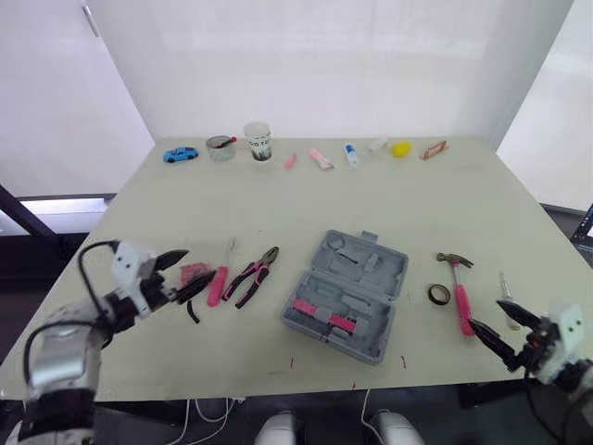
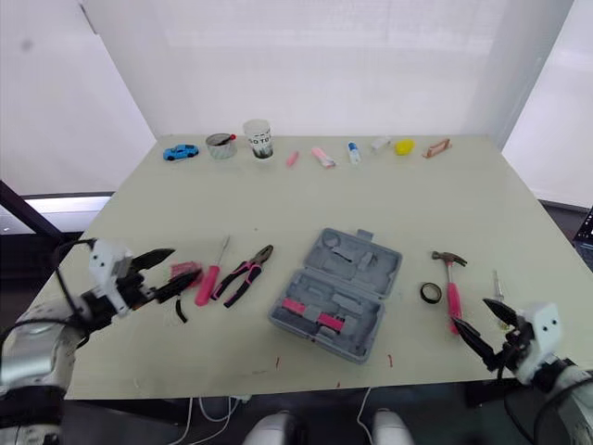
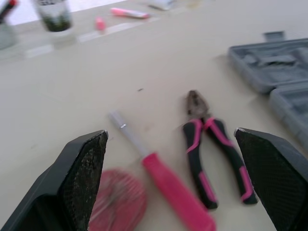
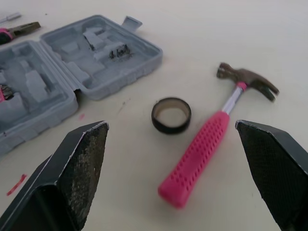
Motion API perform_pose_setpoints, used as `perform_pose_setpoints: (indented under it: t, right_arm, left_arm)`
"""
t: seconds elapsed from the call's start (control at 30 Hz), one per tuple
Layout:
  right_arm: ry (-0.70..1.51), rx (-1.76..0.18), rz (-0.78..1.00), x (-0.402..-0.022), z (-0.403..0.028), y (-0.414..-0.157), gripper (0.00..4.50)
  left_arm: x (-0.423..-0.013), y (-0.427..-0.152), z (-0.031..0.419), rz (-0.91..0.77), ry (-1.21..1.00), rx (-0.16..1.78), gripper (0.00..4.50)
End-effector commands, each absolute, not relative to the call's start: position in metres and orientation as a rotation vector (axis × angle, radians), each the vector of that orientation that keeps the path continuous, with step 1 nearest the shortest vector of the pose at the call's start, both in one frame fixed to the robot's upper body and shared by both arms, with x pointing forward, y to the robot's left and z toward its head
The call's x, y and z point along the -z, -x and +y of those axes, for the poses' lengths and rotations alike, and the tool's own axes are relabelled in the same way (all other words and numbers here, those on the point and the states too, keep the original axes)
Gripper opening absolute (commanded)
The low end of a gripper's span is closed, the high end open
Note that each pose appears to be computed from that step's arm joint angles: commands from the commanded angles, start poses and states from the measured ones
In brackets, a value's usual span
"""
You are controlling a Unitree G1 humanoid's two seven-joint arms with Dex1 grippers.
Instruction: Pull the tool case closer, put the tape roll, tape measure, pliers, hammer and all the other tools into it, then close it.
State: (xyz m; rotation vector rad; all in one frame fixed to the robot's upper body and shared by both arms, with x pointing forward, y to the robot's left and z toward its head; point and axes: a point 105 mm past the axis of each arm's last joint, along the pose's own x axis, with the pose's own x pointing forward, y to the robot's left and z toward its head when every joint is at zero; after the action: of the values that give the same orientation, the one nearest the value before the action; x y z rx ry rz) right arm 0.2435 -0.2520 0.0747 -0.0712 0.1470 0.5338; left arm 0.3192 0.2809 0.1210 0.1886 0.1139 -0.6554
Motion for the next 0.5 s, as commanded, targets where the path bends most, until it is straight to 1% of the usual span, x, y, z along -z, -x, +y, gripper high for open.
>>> perform_pose_setpoints:
  t: [0.03,0.17,0.23,0.27,0.33,0.37,0.4,0.43,0.47,0.5]
  right_arm:
    - [0.124,-0.595,0.151,-0.083,-0.235,-0.253,4.45]
    - [0.169,-0.670,0.178,-0.082,-0.220,-0.263,4.45]
    - [0.184,-0.694,0.188,-0.083,-0.212,-0.273,4.50]
    - [0.191,-0.711,0.191,-0.083,-0.207,-0.278,4.24]
    - [0.222,-0.741,0.211,-0.081,-0.199,-0.283,3.73]
    - [0.249,-0.760,0.228,-0.079,-0.197,-0.284,3.37]
    - [0.275,-0.771,0.241,-0.077,-0.195,-0.285,2.78]
    - [0.289,-0.777,0.248,-0.075,-0.194,-0.287,2.54]
    - [0.291,-0.782,0.252,-0.075,-0.192,-0.289,1.95]
    - [0.298,-0.793,0.258,-0.075,-0.188,-0.291,1.68]
  left_arm:
    - [-0.128,-0.332,0.269,0.125,-0.232,0.754,4.50]
    - [-0.128,-0.346,0.254,0.154,-0.231,0.863,4.50]
    - [-0.128,-0.358,0.242,0.164,-0.247,0.918,3.99]
    - [-0.127,-0.363,0.235,0.172,-0.258,0.956,3.73]
    - [-0.122,-0.367,0.223,0.203,-0.286,1.038,2.87]
    - [-0.120,-0.368,0.218,0.214,-0.289,1.068,2.53]
    - [-0.118,-0.369,0.213,0.224,-0.293,1.100,2.00]
    - [-0.116,-0.370,0.208,0.231,-0.300,1.126,1.72]
    - [-0.113,-0.370,0.203,0.239,-0.321,1.157,1.23]
    - [-0.111,-0.370,0.197,0.250,-0.332,1.185,0.98]
